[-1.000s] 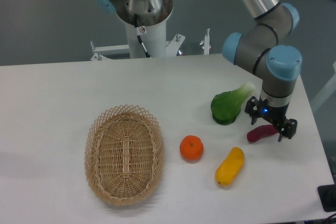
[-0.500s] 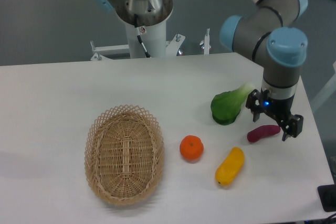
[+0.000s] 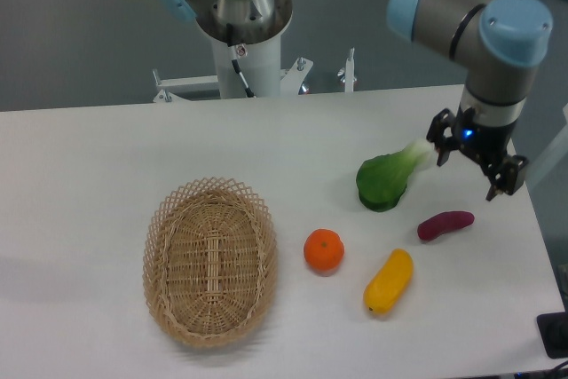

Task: Place the sweet potato on the table
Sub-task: 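Raise the open gripper up away from the sweet potato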

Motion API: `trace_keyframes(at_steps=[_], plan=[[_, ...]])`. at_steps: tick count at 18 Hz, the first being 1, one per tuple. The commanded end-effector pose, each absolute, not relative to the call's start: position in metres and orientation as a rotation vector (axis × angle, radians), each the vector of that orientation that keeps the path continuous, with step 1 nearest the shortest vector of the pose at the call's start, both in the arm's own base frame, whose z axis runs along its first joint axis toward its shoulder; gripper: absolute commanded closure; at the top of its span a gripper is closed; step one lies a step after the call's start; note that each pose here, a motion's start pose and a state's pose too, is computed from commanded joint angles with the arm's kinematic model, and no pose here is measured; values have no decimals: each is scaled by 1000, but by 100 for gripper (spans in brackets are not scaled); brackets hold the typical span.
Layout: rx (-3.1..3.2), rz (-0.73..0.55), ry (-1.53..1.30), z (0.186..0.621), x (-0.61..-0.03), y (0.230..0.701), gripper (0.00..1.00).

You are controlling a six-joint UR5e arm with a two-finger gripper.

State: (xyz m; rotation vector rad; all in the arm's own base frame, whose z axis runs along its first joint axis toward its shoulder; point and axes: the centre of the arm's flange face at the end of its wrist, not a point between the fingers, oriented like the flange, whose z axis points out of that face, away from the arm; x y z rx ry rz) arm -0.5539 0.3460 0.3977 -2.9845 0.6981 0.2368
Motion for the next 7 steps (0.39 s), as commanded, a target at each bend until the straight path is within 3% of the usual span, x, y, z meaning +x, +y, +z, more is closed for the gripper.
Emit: trace_keyframes(at_steps=[7], plan=[[-2984,255,684,406,-554,341,0]])
